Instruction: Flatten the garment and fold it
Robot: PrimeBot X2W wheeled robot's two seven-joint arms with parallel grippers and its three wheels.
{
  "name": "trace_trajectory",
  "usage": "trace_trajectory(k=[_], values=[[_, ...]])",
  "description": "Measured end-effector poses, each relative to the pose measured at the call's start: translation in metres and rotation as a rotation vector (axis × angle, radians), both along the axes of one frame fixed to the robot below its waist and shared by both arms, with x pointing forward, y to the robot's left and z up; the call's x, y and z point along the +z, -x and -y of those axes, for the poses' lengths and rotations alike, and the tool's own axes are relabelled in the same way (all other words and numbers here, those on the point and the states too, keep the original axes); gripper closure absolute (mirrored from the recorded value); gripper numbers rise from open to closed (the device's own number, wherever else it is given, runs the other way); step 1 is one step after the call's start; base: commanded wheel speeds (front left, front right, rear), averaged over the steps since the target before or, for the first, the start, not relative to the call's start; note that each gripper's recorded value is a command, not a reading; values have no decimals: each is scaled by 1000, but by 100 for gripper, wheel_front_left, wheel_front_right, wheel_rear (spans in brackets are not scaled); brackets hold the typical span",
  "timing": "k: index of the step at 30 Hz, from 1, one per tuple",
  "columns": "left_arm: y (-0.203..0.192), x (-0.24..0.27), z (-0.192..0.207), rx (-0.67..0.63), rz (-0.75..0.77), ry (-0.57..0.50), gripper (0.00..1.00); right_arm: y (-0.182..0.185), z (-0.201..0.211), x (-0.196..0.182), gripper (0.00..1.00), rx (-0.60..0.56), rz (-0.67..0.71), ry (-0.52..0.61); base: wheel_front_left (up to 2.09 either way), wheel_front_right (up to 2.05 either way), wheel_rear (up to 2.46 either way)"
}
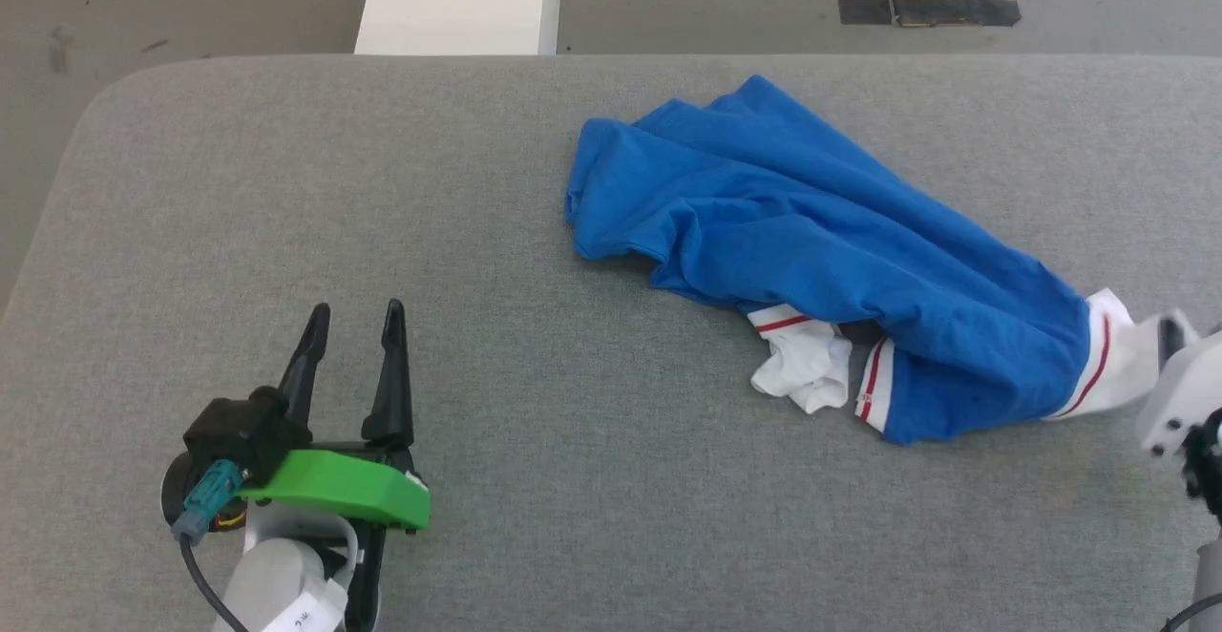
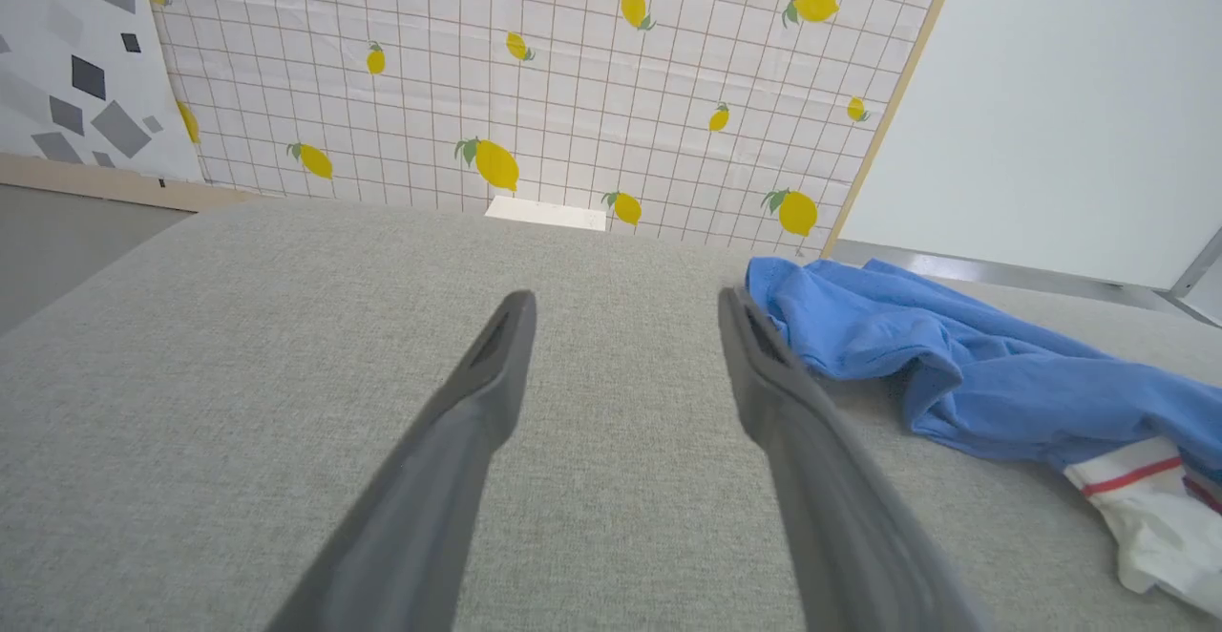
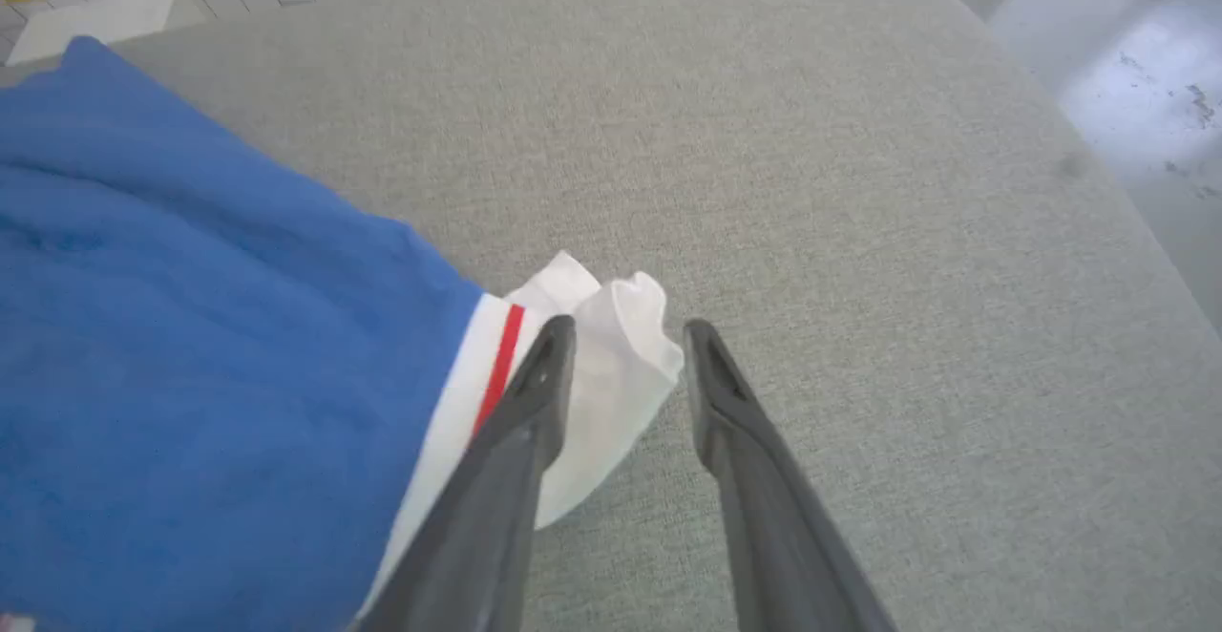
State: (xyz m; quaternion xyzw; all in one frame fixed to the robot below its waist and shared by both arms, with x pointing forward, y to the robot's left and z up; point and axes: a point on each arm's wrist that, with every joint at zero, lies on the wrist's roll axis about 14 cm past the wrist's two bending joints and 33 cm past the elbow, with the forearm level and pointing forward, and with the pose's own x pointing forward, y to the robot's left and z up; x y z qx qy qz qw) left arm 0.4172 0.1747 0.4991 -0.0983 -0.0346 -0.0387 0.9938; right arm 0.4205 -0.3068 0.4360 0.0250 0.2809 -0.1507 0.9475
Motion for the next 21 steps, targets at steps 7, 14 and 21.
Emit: trace_trajectory(k=[7,14,21], values=[[3,-9,19,-50,-62,87,0,-2,-3,60,0,-16,370,-4,0,0,0],[-13,-3,113,-348,-191,120,0,33,-7,31,0,-35,367,-85,0,0,0],[-11,-41,212,-706,-517,-90,0,49,10,30,0,-86,374,-71,0,0,0]])
